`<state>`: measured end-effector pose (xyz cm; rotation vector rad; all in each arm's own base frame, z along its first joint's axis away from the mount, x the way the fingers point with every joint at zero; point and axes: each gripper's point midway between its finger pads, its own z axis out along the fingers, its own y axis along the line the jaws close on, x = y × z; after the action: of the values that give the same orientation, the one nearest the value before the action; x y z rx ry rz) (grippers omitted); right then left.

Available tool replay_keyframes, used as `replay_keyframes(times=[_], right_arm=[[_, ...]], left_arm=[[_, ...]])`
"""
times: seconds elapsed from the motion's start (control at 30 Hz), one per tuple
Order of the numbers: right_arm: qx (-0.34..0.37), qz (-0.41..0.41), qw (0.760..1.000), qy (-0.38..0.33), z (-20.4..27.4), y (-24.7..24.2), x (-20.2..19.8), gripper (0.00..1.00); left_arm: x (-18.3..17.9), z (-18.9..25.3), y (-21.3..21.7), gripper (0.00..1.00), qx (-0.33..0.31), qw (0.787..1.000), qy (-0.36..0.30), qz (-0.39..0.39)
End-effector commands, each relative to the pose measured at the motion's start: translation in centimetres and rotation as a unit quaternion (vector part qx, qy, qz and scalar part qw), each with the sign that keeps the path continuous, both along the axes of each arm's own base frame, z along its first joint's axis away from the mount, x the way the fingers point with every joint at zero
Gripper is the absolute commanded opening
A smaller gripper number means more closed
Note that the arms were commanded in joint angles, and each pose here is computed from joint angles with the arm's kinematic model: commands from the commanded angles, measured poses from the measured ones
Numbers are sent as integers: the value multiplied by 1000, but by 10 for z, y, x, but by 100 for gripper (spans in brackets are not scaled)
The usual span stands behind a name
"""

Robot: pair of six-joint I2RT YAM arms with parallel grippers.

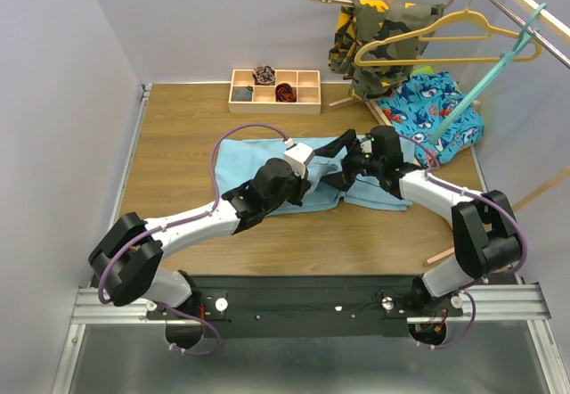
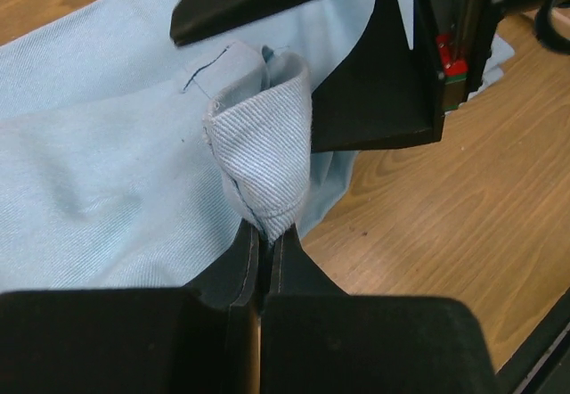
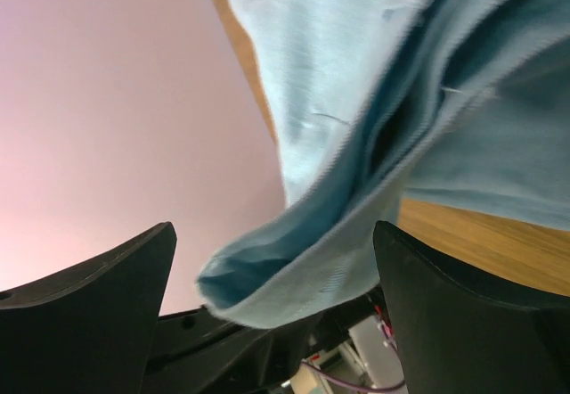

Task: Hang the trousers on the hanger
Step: Fold the trousers at the center of the board.

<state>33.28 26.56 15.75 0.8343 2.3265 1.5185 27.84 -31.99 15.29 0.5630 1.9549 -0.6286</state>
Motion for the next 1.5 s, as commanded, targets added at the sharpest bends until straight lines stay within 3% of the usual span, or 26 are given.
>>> replay_keyframes(times=[0.0, 0.17, 0.33, 0.47, 0.57, 0.6, 0.63, 0.67, 0.7, 0.73, 0.77, 0.8, 0.83, 0.87, 0.93, 1.0, 1.2, 1.47], right_arm=[[-17, 49, 998, 33, -19, 9, -18, 100], [-57, 70, 994, 66, -40, 3, -29, 100], [-66, 81, 993, 47, -40, 9, -17, 100], [-69, 96, 992, 35, -42, 19, -5, 100], [-68, 114, 991, 35, -47, 25, -3, 92], [-67, 119, 990, 31, -46, 27, -2, 74], [-70, 123, 990, 23, -46, 27, -2, 63], [-71, 124, 990, 16, -43, 27, -1, 54], [-72, 125, 989, 7, -39, 27, 0, 34], [-80, 130, 988, -8, -38, 26, 1, 24], [-84, 131, 988, -18, -34, 26, 2, 14], [-87, 132, 987, -26, -31, 24, 2, 1], [-98, 136, 985, -34, -33, 22, 1, 1], [-100, 138, 984, -48, -26, 21, 0, 1], [-114, 145, 981, -64, -26, 16, -4, 1], [-124, 145, 977, -94, -14, 12, -6, 1], [-186, 140, 960, -158, -3, -18, -4, 1], [-293, 132, 924, -205, 4, -63, 18, 1]], left_arm=[[17, 32, -5, 0, -13, 998, -49, 28], [19, 28, -4, 0, 3, 998, -50, 35], [3, 41, -21, 0, -44, 997, -64, -23], [-6, 40, -26, 0, -39, 995, -71, -51], [-13, 46, -28, 0, -53, 993, -80, -69], [-14, 47, -29, 0, -57, 992, -82, -74], [-14, 48, -29, 0, -59, 992, -82, -74], [-14, 49, -30, 7, -58, 992, -83, -74], [-13, 49, -30, 13, -57, 993, -78, -71], [-11, 45, -28, 22, -49, 994, -71, -64], [-5, 49, -25, 40, -50, 995, -70, -51], [-1, 50, -22, 46, -54, 996, -64, -42], [7, 52, -13, 50, -55, 996, -59, -28], [10, 57, -8, 71, -62, 996, -58, -21], [17, 68, 5, 74, -76, 996, -55, -5], [29, 75, 25, 90, -88, 995, -51, 12], [50, 84, 93, 90, -99, 991, -53, 75], [71, 13, 149, 90, -50, 988, 35, 142]])
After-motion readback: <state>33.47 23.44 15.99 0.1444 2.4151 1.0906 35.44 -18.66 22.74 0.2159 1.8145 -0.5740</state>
